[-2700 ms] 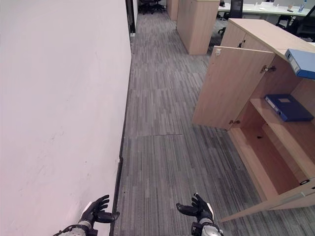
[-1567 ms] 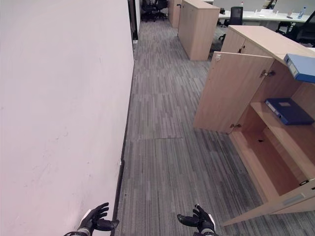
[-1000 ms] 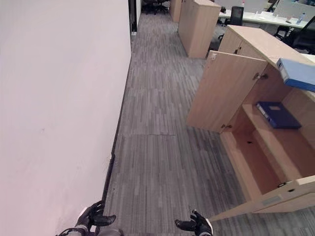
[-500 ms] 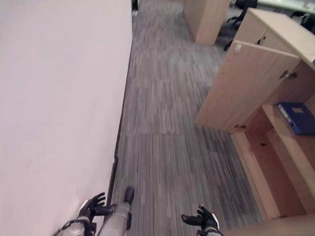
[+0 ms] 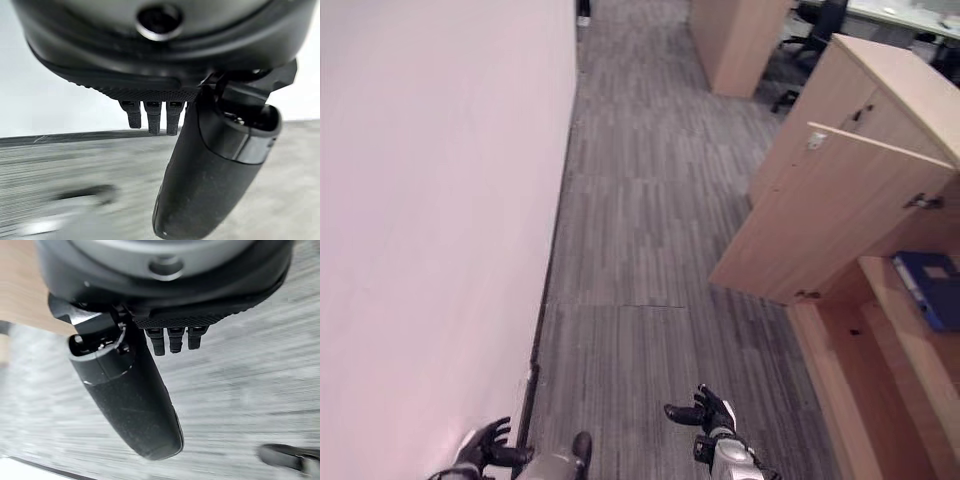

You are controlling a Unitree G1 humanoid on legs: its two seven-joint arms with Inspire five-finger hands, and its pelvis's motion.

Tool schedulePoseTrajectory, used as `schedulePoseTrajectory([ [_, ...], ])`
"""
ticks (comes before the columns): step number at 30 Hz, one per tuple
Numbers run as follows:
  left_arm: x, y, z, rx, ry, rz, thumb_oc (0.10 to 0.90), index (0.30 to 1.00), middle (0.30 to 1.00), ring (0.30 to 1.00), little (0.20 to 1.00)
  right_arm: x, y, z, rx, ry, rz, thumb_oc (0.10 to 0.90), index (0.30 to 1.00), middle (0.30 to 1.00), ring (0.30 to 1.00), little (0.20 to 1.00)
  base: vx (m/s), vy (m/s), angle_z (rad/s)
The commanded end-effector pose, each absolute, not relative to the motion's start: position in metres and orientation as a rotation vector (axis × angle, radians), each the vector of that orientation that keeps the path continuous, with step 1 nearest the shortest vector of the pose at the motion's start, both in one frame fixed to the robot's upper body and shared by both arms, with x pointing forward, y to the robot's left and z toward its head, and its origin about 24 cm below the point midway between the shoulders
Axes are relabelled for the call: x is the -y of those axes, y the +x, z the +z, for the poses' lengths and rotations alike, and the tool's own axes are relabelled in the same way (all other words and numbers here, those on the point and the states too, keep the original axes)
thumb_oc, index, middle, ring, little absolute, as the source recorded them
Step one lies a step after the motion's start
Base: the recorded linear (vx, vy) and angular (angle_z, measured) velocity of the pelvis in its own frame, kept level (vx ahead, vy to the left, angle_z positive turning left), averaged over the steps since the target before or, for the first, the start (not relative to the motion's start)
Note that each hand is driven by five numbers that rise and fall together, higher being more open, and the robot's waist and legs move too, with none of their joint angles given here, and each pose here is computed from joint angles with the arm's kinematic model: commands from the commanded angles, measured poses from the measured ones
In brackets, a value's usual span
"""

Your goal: Put the empty folder in the office cabinet

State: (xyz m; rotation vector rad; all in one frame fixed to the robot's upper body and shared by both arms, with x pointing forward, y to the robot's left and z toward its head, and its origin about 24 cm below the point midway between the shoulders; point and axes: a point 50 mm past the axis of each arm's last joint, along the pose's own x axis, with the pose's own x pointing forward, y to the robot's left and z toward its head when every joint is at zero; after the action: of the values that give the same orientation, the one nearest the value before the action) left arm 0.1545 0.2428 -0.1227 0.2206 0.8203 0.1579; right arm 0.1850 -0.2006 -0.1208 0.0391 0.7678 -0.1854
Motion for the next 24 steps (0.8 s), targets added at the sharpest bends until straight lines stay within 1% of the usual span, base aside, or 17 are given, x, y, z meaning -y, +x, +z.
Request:
schedulePoseTrajectory([
  [1,-0.255,0.183,-0.098,-0.668,0.273,0.158,0.8,0.9,0.9,0.9,0.9,0.212,0.21,-0.099,-0.627,0.023,-0.208,0.8,0.9,0.9,0.9,0.9,0.32,0.22,-0.27],
  [5,-0.253,0.179,-0.099,-0.672,0.275,0.133,0.8,0.9,0.9,0.9,0.9,0.215,0.207,-0.099,-0.628,0.008,-0.218,0.8,0.9,0.9,0.9,0.9,0.3,0.066,-0.04],
  [6,-0.249,0.171,-0.105,-0.705,0.296,0.094,0.8,0.9,0.9,0.9,0.9,0.22,0.2,-0.104,-0.658,0.004,-0.245,0.8,0.9,0.9,0.9,0.9,0.41,-0.002,-0.1],
  [11,-0.243,0.168,-0.107,-0.703,0.307,0.056,0.8,0.9,0.9,0.9,0.9,0.231,0.189,-0.107,-0.68,0.018,-0.293,0.8,0.9,0.9,0.9,0.9,0.24,-0.06,-0.25],
  [15,-0.241,0.168,-0.106,-0.697,0.325,0.039,0.8,0.9,0.9,0.9,0.9,0.241,0.183,-0.108,-0.688,0.031,-0.347,0.8,0.9,0.9,0.9,0.9,0.12,-0.136,-0.56],
  [21,-0.24,0.152,-0.116,-0.75,0.289,0.063,0.8,0.9,0.9,0.9,0.9,0.251,0.173,-0.112,-0.722,0.017,-0.377,0.8,0.9,0.9,0.9,0.9,0.14,-0.188,-0.71],
  [24,-0.235,0.149,-0.119,-0.762,0.242,0.075,0.8,0.9,0.9,0.9,0.9,0.259,0.166,-0.112,-0.735,-0.001,-0.394,0.8,0.9,0.9,0.9,0.9,0.13,-0.212,-0.65],
])
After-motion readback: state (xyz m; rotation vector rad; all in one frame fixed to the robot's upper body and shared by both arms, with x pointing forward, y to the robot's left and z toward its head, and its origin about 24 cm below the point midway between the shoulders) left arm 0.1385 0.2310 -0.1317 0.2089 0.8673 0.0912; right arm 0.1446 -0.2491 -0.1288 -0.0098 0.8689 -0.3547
